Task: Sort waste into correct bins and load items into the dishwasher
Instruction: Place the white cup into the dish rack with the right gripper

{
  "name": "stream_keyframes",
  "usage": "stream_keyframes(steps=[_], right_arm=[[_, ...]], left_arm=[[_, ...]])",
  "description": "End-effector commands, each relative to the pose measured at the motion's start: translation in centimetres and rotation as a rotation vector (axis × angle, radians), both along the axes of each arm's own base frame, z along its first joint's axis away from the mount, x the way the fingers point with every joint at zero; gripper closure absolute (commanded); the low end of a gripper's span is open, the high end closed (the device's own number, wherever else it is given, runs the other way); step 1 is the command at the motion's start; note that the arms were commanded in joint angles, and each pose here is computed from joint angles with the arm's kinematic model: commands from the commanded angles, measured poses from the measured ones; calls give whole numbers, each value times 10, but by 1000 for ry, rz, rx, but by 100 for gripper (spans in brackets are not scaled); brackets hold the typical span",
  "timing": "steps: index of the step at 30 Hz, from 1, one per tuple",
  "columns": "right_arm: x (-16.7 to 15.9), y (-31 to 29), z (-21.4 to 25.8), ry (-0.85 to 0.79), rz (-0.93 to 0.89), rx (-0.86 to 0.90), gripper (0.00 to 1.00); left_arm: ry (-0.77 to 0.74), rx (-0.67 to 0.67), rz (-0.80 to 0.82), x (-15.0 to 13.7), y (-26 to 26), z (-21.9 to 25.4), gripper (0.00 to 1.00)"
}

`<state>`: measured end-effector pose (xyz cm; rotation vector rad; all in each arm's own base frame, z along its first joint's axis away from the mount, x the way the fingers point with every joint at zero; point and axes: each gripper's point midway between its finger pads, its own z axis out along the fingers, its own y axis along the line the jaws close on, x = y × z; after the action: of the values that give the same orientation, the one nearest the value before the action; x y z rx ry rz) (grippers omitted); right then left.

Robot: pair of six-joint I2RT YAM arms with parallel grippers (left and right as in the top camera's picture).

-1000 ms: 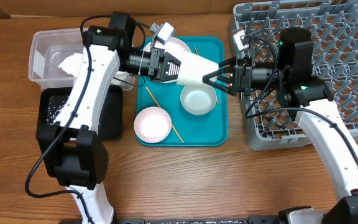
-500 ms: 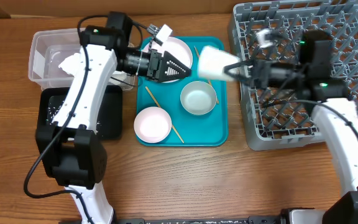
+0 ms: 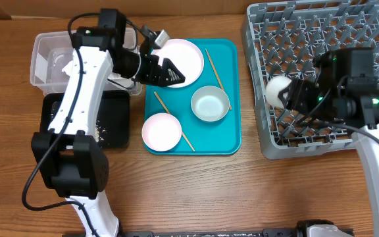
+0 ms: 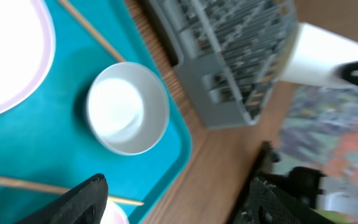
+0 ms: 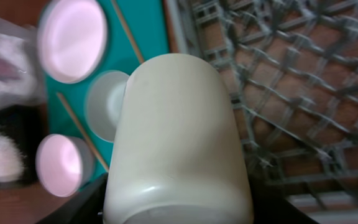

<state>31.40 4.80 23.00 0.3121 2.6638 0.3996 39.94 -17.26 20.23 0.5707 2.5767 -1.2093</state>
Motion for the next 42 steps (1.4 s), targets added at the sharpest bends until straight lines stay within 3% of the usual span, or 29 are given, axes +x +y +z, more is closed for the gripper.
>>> stream_keyframes(steps=[1, 8, 16, 21, 29, 36, 39, 42], right_arm=[[-3, -32, -10, 47, -108, -215, 48], [-19, -32, -53, 279, -92, -238, 48], [-17, -32, -93, 432, -75, -258, 48], [-18, -32, -107, 491, -69, -265, 13], [0, -28, -84, 423, -77, -240, 10], [32, -6, -15, 236, -26, -173, 13], [42, 21, -7, 178, 34, -114, 17], [49, 47, -16, 166, 73, -92, 19]], left_arm=[[-49, 105, -17, 4, 4, -9, 25], [-48, 171, -22, 2, 5, -17, 26], [-42, 172, -24, 0, 4, -17, 25], [-41, 174, -24, 0, 5, -18, 21], [-73, 175, -17, 6, 6, -9, 20], [-207, 290, 39, 19, 24, 51, 20], [-256, 384, 148, 27, 43, 80, 19], [-263, 503, 358, 37, 75, 100, 16]])
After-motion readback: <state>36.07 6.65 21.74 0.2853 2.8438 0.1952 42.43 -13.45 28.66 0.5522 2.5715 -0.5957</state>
